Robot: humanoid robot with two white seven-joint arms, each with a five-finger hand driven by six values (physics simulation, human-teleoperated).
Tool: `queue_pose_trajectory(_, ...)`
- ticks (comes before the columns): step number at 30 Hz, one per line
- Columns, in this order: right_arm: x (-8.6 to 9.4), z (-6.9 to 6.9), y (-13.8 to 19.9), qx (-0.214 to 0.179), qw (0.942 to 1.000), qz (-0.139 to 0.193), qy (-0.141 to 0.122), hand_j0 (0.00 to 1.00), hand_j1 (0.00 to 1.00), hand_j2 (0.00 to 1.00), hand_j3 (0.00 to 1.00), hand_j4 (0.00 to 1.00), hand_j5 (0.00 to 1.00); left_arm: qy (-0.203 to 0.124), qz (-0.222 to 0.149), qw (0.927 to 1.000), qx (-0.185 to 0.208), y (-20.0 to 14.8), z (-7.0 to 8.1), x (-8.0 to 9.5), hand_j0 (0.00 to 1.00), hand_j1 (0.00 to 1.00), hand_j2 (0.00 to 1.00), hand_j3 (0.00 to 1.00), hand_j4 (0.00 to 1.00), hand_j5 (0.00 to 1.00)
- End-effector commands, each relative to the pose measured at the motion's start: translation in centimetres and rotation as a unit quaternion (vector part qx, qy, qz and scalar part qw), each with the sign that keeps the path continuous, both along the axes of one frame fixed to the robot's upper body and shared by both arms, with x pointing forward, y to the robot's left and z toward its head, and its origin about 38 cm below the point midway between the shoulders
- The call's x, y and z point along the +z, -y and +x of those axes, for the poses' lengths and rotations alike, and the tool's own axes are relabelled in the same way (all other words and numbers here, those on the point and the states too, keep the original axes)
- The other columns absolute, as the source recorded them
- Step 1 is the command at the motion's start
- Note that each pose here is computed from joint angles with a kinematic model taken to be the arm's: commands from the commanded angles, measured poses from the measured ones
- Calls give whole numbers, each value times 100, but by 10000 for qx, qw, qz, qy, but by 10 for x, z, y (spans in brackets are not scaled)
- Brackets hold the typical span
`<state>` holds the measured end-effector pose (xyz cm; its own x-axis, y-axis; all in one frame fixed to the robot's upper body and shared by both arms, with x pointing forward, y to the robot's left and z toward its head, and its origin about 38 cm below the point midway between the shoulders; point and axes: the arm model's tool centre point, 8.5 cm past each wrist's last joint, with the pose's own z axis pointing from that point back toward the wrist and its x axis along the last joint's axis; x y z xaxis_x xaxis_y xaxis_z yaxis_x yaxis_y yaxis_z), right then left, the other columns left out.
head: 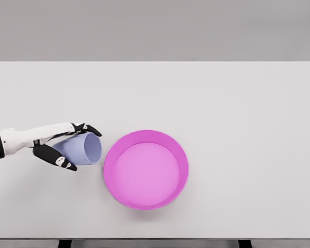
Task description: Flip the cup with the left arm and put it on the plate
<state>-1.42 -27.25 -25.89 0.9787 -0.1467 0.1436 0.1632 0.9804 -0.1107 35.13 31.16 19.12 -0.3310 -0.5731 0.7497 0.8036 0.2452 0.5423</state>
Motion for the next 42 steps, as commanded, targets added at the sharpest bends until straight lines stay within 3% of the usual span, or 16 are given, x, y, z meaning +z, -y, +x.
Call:
queue_pose_trajectory(1, 0, 0, 0, -2, 10000, 0, 1, 100, 100, 100, 100, 100, 100, 59, -257, 9996, -127, 4, -2, 6, 73, 73, 73, 73, 73, 73)
queue_pose_trajectory(5, 0, 0, 0, -2, 10000, 0, 1, 100, 100, 100, 100, 100, 100, 361, -543, 9974, -313, 9, 4, 26, 73, 73, 73, 73, 73, 73)
queue_pose_trajectory(12, 0, 0, 0, -2, 10000, 0, 1, 100, 100, 100, 100, 100, 100, 491, -949, 9932, -472, 28, 10, 34, 73, 73, 73, 73, 73, 73)
queue_pose_trajectory(16, 0, 0, 0, -2, 10000, 0, 1, 100, 100, 100, 100, 100, 100, 508, -1450, 9860, -646, 36, 7, 38, 72, 72, 72, 72, 72, 72)
queue_pose_trajectory(20, 0, 0, 0, -2, 10000, 0, 1, 100, 100, 100, 100, 100, 100, 499, -1547, 9842, -697, 42, 7, 37, 73, 73, 73, 73, 73, 73)
queue_pose_trajectory(22, 0, 0, 0, -2, 10000, 0, 1, 100, 100, 100, 100, 100, 100, 596, -1736, 9796, -822, 48, 5, 38, 72, 72, 72, 72, 72, 72)
queue_pose_trajectory(32, 0, 0, 0, -2, 10000, 0, 1, 100, 100, 100, 100, 100, 100, 340, -2120, 9708, -1066, 80, -1, 20, 72, 72, 72, 72, 72, 72)
queue_pose_trajectory(38, 0, 0, 0, -2, 10000, 0, 1, 100, 100, 100, 100, 100, 100, 151, -2354, 9603, -1491, 116, -8, 9, 72, 72, 72, 72, 72, 72)
queue_pose_trajectory(42, 0, 0, 0, -2, 10000, 0, 1, 100, 100, 100, 100, 100, 100, -41, -2386, 9573, -1635, 129, -15, -2, 72, 72, 72, 72, 72, 72)
